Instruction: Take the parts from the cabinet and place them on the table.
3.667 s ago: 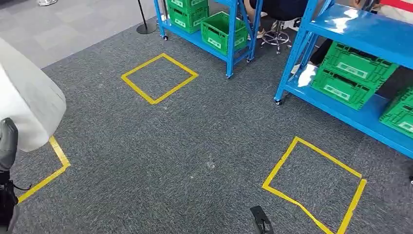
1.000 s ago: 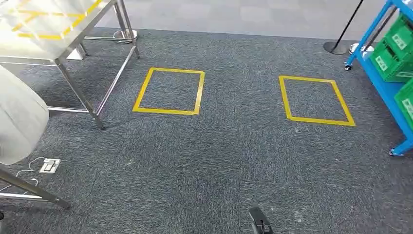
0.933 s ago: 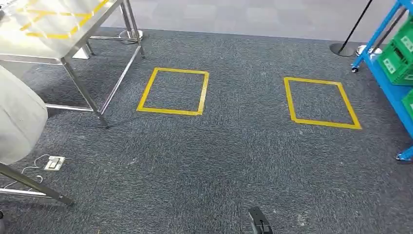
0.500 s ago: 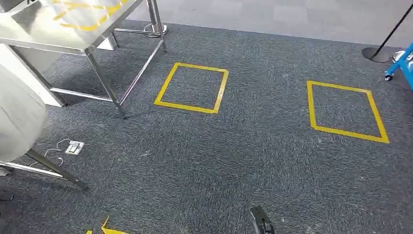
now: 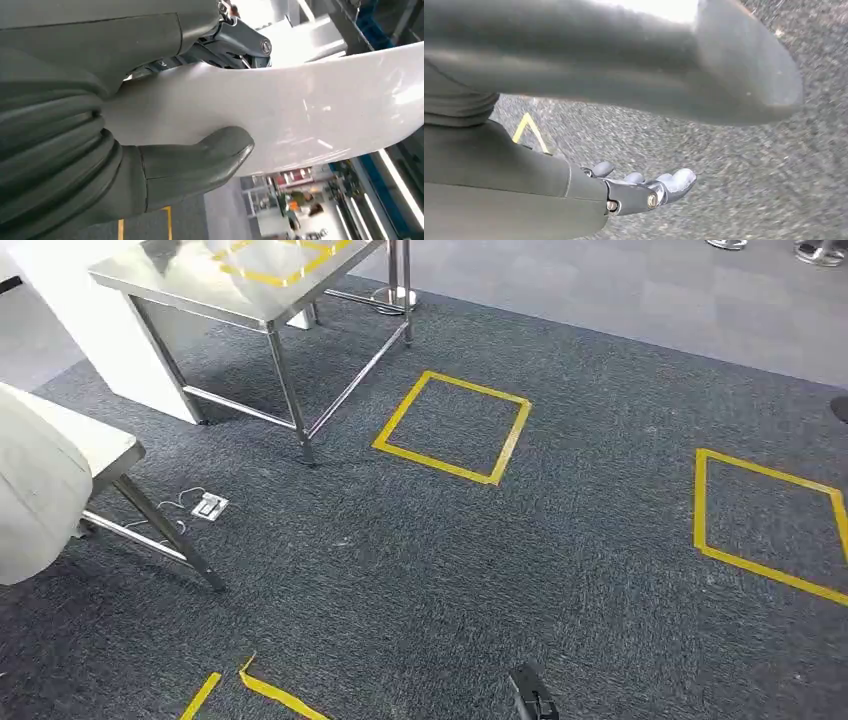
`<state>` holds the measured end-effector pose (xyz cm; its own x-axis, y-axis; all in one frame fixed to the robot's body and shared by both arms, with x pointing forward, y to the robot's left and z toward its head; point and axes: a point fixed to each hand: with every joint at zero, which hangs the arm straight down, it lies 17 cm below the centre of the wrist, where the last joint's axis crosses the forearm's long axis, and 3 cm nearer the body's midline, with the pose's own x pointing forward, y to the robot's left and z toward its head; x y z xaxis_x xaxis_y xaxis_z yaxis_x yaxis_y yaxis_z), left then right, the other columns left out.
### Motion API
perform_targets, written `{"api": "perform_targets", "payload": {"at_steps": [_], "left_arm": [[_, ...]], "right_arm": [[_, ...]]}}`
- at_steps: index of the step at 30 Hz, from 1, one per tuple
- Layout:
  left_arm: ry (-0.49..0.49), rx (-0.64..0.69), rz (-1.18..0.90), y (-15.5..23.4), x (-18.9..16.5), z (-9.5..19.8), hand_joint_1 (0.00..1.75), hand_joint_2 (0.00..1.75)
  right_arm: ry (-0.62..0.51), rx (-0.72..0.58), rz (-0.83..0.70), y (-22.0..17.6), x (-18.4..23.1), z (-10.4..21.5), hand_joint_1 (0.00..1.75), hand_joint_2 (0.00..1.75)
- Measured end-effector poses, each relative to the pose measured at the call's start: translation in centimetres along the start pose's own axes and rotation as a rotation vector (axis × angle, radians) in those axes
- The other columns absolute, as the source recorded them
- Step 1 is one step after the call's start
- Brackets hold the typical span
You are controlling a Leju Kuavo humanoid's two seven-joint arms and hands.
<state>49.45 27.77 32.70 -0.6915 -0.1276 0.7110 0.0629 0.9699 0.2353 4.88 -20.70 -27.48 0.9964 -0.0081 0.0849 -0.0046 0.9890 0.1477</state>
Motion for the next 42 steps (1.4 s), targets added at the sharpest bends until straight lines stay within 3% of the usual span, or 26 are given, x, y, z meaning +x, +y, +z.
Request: {"api": "perform_targets", "payload": {"at_steps": [18, 31, 42], "left_arm": [[-0.087, -0.007, -0.024, 0.3, 3.5, -5.6, 1.75, 1.75], [-0.052, -0.007, -0.040, 1.3, 2.3, -4.1, 1.75, 1.75], [-0.042, 0.040, -0.069, 4.6, 1.8, -3.0, 1.75, 1.75]], "right_arm": [[0.011, 0.013, -0.061, 0.7, -0.1, 0.0, 0.00, 0.00], [0.001, 0.015, -0.039, 0.6, 0.1, 0.0, 0.00, 0.00], [0.006, 0.019, -0.037, 0.5, -0.4, 0.0, 0.00, 0.00]]}}
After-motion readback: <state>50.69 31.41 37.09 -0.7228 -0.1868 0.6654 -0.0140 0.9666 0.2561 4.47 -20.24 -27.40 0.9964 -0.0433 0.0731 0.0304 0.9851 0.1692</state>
